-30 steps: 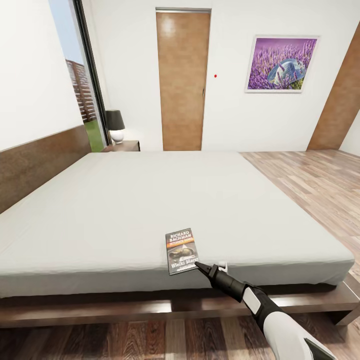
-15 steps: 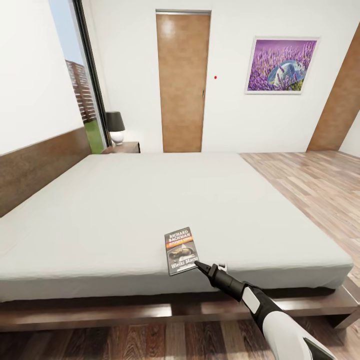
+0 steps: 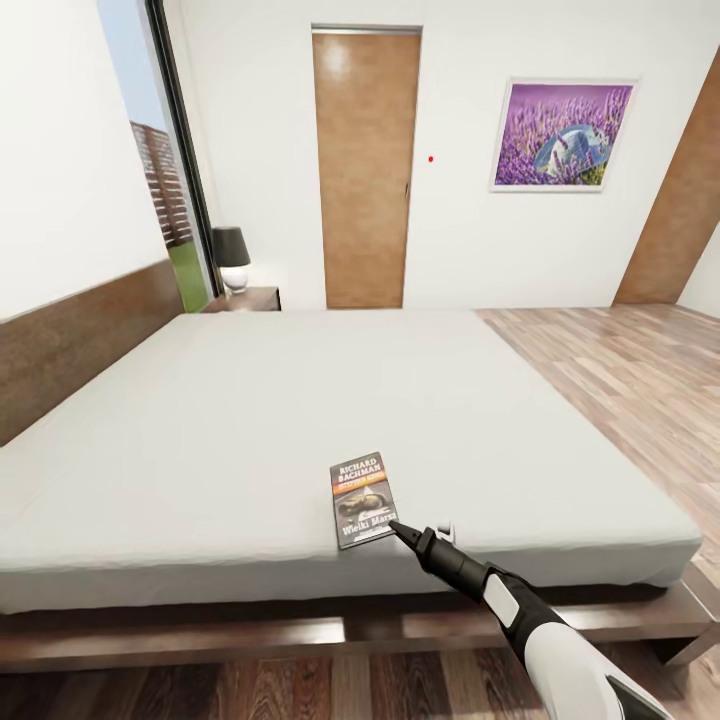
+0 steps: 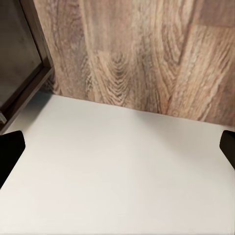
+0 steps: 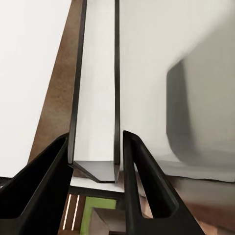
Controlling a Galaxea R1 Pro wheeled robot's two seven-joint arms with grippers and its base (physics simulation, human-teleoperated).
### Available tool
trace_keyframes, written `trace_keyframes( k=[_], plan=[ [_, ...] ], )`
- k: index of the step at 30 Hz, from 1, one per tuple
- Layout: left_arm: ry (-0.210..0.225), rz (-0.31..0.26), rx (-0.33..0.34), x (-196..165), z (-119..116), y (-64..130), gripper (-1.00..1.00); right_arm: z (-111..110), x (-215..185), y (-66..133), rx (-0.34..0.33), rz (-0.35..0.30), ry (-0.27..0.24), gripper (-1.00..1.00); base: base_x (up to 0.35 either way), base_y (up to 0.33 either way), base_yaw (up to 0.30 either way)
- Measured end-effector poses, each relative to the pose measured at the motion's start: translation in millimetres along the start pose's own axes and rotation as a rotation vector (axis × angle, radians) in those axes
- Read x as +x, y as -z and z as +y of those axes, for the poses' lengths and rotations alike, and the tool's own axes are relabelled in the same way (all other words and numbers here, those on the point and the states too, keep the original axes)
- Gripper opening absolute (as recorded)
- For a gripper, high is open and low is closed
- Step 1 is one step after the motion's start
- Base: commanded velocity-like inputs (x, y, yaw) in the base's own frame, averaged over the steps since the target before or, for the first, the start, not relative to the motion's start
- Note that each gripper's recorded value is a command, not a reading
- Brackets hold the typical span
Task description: In the bedroom, move the book from the bed onto either nightstand, and place the two sandals side by side next to the bed.
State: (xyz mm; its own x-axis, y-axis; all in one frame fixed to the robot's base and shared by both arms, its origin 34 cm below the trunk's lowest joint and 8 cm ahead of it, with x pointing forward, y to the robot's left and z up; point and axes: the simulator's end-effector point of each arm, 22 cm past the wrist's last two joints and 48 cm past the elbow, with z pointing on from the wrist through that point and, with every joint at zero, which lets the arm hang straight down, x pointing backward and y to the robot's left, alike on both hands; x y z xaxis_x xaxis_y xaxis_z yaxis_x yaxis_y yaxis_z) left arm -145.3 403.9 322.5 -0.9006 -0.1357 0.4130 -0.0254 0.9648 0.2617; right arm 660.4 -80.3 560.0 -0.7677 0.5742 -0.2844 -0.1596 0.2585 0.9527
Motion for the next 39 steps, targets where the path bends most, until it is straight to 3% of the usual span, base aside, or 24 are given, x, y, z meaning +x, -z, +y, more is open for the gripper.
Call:
trace_keyframes(
  k=[39],
  plan=[
    [-0.002,0.001,0.001,21,21,77.5,1.00,77,-35,-3.2,-0.004,-0.011,0.023,-1.00,0.000,0.000,0.000]
  ],
)
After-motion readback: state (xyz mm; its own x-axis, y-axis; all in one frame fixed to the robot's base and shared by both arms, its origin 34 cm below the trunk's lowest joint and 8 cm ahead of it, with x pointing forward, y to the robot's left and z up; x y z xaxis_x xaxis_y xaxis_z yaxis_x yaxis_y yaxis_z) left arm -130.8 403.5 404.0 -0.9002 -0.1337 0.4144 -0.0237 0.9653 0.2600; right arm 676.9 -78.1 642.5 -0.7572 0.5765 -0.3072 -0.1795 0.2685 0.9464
